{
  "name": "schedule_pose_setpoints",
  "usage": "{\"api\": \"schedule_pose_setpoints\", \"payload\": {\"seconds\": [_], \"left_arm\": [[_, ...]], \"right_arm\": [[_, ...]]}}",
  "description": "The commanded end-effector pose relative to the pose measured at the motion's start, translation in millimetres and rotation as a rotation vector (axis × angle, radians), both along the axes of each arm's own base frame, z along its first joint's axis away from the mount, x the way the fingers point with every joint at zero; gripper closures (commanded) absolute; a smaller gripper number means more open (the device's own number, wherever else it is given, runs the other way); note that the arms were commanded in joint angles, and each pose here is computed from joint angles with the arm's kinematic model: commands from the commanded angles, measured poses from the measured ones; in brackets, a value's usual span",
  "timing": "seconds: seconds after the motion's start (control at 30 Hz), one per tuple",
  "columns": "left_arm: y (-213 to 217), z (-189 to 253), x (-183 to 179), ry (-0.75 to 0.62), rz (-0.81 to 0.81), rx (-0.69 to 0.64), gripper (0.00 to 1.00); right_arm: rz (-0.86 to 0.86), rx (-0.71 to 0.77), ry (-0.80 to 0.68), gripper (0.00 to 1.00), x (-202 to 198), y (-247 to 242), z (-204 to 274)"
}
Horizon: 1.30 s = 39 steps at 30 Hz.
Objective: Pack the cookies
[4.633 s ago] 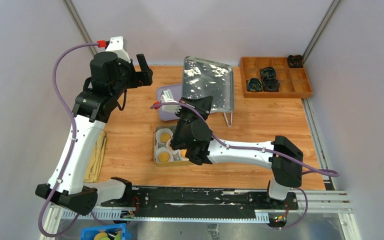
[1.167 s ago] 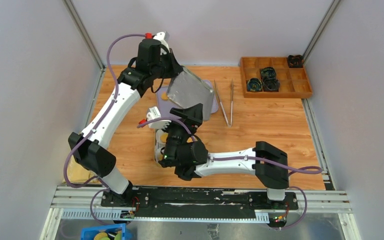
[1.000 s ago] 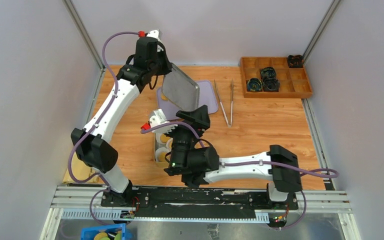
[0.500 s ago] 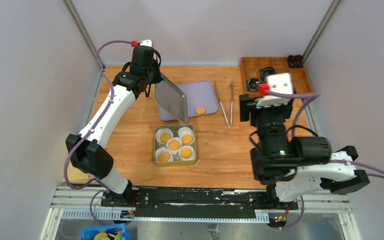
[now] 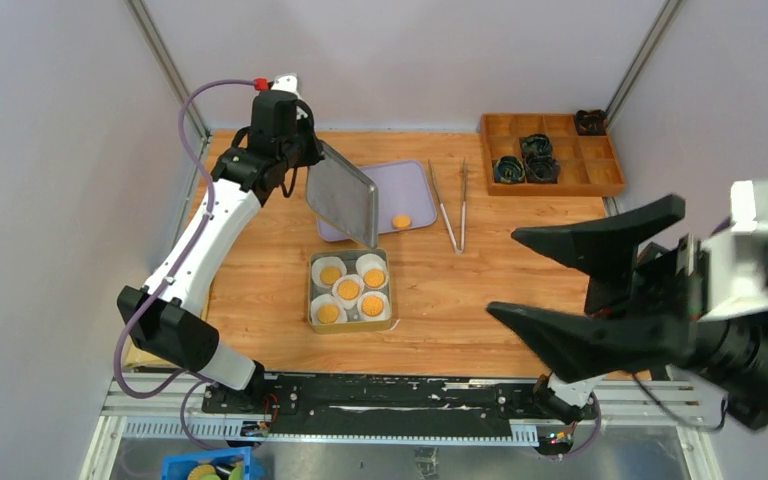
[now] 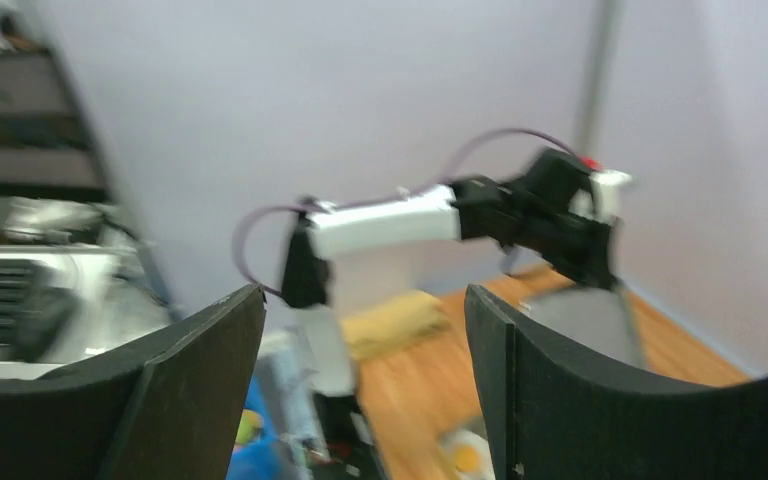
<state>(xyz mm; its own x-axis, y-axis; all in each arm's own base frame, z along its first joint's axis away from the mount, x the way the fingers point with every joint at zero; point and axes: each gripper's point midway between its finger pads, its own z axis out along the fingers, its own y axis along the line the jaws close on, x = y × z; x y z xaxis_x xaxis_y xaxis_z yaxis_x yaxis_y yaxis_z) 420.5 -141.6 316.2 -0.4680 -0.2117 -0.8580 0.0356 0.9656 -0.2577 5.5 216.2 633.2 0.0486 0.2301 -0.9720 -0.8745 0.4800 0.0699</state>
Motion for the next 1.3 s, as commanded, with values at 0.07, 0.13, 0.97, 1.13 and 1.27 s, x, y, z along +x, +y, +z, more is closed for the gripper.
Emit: {"api": "schedule_pose_setpoints", "payload": {"seconds": [0.07, 0.13, 0.97, 1.13, 1.27], "left_arm": [[-6.9, 33.3, -2.9, -0.084, -0.028, -0.042, 1.0], [-7.1, 35.8, -3.8, -0.089, -0.028, -0.047, 1.0], [-5.7, 54.7, -11.2, -0.147, -0.034, -0.061, 1.0], [-6.6, 62.8, -11.0, -0.162, -0.036, -0.073, 1.0], [-7.9, 64.9, -14.4, -0.169, -0.044, -0.083, 1.0]], "right_arm": [[0.467, 0.35, 0.271, 0.29, 21.7, -51.3, 44.3], [0.532, 0.409, 0.265, 0.29, 21.2, -59.7, 65.2], [0.567, 0.202, 0.669, 0.01, 127.6, -37.2, 49.3], [0.642, 0.223, 0.681, 0.01, 81.6, -38.8, 53.1], [0.66, 0.303, 0.604, 0.09, 21.4, -40.4, 89.9]]}}
